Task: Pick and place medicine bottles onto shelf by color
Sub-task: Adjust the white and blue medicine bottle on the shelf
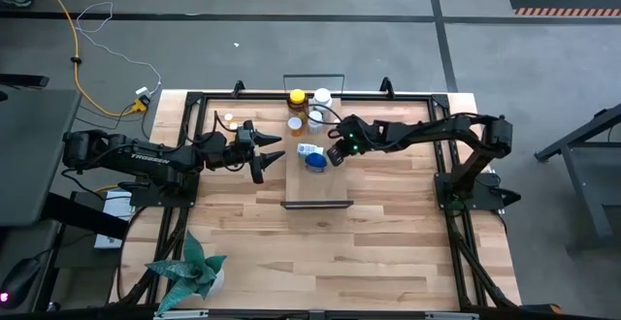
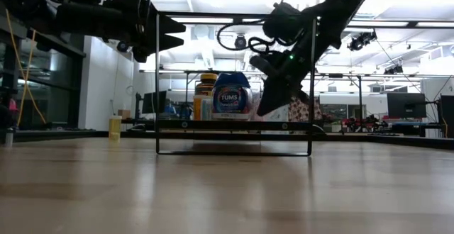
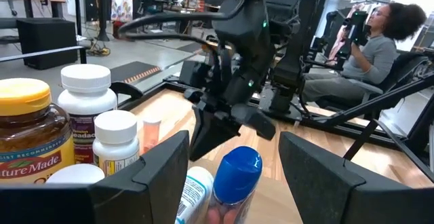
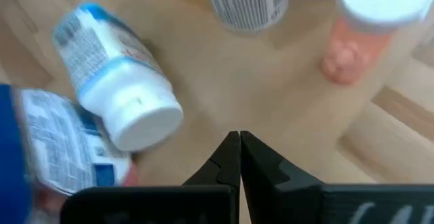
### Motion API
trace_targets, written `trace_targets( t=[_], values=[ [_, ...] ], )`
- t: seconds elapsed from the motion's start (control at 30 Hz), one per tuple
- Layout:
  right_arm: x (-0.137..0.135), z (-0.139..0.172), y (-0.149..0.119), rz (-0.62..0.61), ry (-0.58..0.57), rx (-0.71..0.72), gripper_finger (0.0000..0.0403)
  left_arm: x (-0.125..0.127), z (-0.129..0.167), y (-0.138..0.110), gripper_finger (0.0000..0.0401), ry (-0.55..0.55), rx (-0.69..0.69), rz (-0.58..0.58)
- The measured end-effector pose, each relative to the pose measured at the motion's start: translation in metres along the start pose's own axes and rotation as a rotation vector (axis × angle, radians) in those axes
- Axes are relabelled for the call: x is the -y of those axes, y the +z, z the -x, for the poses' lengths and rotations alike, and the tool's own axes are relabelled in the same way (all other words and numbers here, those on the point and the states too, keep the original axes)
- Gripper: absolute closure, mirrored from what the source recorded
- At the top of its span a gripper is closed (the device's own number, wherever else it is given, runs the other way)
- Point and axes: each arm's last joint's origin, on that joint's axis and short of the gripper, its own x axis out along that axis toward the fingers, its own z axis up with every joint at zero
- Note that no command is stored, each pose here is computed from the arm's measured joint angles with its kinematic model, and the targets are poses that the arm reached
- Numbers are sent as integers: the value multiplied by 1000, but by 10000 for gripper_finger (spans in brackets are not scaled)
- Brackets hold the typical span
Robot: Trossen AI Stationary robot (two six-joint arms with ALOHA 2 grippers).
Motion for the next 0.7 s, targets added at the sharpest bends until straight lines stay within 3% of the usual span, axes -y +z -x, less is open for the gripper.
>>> trace_targets(
  t=[0.3,0.57,0.7],
  values=[
    [0,-25,7,5,164,52,403,0,0,0,183,0,2,15],
    [-7,-26,12,37,290,92,403,0,0,0,183,0,2,-11],
    [-6,-23,14,61,297,93,403,0,0,0,183,0,1,-10]
  ],
)
